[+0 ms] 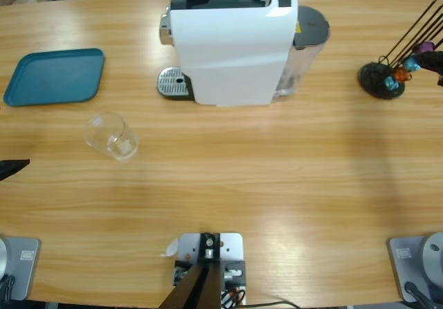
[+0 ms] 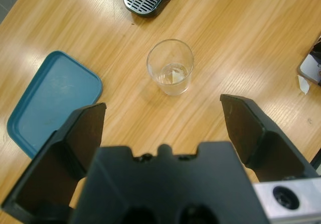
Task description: Pour coffee
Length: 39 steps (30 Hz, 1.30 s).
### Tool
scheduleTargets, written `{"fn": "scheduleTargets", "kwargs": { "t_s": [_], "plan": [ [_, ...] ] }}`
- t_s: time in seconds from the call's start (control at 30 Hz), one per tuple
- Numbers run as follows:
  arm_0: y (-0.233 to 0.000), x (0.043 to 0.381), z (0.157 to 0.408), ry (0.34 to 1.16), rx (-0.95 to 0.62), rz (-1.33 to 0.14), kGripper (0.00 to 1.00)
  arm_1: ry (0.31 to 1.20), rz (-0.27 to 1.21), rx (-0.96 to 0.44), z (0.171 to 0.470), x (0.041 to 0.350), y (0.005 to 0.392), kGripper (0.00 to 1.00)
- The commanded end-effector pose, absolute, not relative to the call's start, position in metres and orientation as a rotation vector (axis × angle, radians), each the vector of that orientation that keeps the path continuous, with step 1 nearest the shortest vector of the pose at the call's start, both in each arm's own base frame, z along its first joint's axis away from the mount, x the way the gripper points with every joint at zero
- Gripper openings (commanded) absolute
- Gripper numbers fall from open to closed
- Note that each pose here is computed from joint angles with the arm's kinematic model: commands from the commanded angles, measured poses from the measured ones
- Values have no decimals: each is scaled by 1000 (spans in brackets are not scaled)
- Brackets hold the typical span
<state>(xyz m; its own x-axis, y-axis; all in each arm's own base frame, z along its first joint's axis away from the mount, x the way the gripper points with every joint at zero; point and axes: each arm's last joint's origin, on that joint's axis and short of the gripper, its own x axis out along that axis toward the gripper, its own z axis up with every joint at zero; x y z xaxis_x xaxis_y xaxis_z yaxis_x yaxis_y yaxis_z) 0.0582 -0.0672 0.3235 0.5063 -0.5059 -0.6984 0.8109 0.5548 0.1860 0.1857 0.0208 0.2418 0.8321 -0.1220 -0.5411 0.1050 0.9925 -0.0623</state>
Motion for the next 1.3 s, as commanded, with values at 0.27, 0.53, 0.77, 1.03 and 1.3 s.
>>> {"fn": "scheduleTargets", "kwargs": {
  "t_s": [0.27, 0.53, 0.77, 1.03, 1.3],
  "plan": [
    [-70, 60, 311, 676, 544, -846, 982, 614, -121, -26, 231, 185, 19, 146],
    [-71, 60, 308, 675, 538, -853, 977, 613, -123, 18, 232, 185, 20, 821],
    [-73, 62, 307, 681, 541, -854, 977, 618, -139, 22, 230, 187, 19, 816],
    [-72, 61, 308, 676, 534, -860, 977, 614, -174, 0, 229, 192, 18, 710],
    [-71, 60, 309, 672, 527, -866, 948, 592, -190, 6, 230, 194, 14, 600]
  ]
}}
